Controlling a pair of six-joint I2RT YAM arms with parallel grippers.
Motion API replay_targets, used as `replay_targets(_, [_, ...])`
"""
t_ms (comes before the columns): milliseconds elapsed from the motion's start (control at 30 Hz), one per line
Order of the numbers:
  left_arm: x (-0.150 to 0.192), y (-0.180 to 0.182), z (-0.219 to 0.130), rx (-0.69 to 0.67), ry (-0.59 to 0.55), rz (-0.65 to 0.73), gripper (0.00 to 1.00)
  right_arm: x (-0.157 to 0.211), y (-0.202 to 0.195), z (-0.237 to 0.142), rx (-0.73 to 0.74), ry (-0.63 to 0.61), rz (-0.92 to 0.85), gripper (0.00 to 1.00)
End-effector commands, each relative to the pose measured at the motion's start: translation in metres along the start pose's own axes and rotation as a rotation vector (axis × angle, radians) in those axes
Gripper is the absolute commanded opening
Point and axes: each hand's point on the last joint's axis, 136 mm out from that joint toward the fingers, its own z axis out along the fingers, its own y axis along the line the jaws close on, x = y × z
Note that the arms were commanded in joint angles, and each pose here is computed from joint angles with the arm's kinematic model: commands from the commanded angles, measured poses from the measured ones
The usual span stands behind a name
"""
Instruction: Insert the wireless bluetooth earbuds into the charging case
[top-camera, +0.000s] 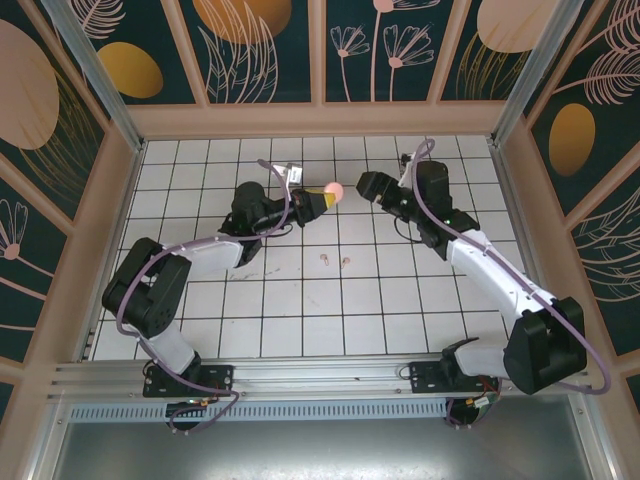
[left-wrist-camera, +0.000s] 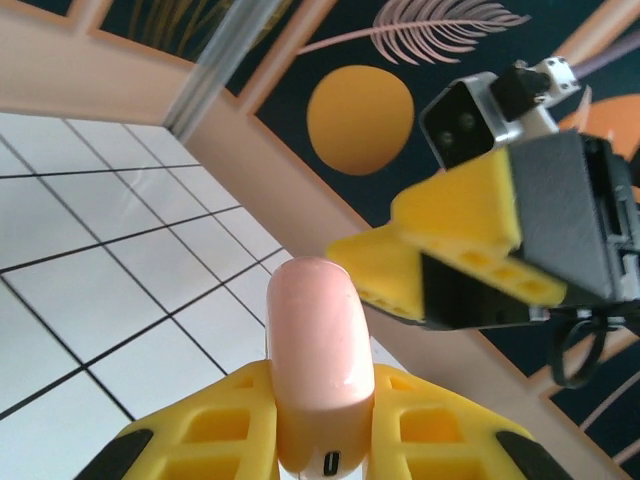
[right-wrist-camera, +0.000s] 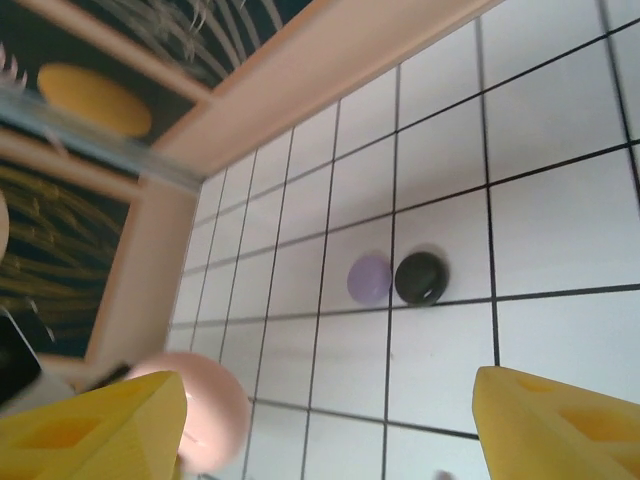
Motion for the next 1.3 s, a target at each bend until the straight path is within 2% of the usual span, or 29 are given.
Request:
replay_targets(0, [0.003,-0.019,0.000,0.074,0.082,0.055,0.00,0.007,0.040,-0.017,-0.205,0.021,-0.274,0.76])
replay_targets(300, [0.009,-0.034,-0.001,0.146,0.148,0.054,0.00,0.033,0.044,-0.016,-0.293,0.116,-0.334,0.74])
replay_targets(767, [0.004,-0.041,-0.001,0.165,0.150,0.067,0.00,0.048,0.033,-0.002,-0.274,0.159,-0.316,0.71])
replay_targets(967, [0.001,-0.045,-0.003,0.172,0.146,0.076,0.00,0.050,0.021,0.006,-0.226,0.161,-0.303,0.70])
replay_targets(1267, [-0.001,-0.055,-0.009,0.188,0.142,0.088,0.00,0.045,-0.019,0.015,-0.097,0.146,-0.227,0.61])
